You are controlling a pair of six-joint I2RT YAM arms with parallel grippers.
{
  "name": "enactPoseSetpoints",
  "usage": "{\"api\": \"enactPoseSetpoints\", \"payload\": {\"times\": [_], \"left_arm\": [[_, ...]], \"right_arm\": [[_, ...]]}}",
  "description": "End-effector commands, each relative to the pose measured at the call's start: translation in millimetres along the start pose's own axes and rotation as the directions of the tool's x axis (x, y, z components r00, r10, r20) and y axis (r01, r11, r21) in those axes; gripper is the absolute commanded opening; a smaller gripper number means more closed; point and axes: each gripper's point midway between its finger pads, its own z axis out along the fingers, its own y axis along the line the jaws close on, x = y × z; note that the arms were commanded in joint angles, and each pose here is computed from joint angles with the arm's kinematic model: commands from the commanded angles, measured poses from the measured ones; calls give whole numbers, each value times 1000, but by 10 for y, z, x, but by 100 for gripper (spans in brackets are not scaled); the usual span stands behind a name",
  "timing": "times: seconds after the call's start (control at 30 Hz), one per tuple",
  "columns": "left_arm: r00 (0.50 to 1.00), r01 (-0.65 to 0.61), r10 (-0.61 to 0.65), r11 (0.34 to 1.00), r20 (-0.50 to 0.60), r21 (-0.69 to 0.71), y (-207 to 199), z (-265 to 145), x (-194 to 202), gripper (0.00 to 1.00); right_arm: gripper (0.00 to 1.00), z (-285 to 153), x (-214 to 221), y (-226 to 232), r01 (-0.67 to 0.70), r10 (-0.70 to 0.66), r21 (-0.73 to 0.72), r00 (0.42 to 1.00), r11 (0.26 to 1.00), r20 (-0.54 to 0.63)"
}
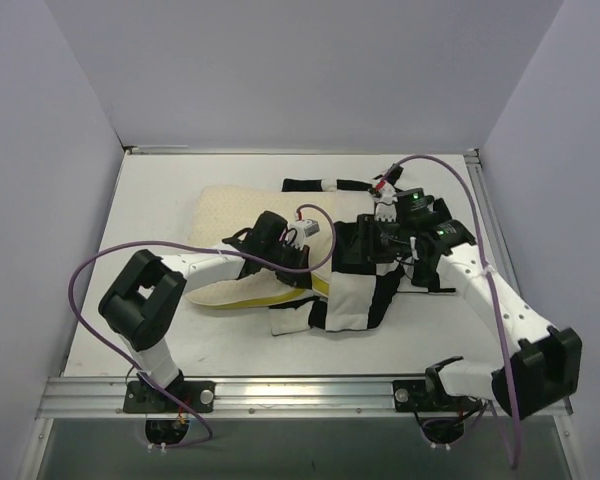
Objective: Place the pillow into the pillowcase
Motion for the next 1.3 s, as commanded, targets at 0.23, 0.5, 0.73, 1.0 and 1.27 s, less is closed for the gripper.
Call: {"api": "enactPoseSetpoints", "payload": {"times": [0.23,0.5,0.73,1.0,1.27], "left_arm": [[961,-262,259,965,92,13,-413,-251,-149,45],[928,-317,319,947,194,-39,-364,-797,-426,45],[778,-524,586,804,228,-280,42,-1134,-1385,83],[744,-591,643,760,180,-272,835,-487,-2163,97],[756,-644,653,753,37,-133,1362,-78,-2023,97]], "right_arm": [[45,702,206,-343,84,-35,181,966,980,-257],[0,948,341,-265,55,-6,130,938,990,-347],[45,545,-301,-344,31,-11,132,988,991,-154],[56,867,-689,-866,158,-111,262,976,952,-185],[52,1212,430,-1017,34,57,186,886,982,-461]]}}
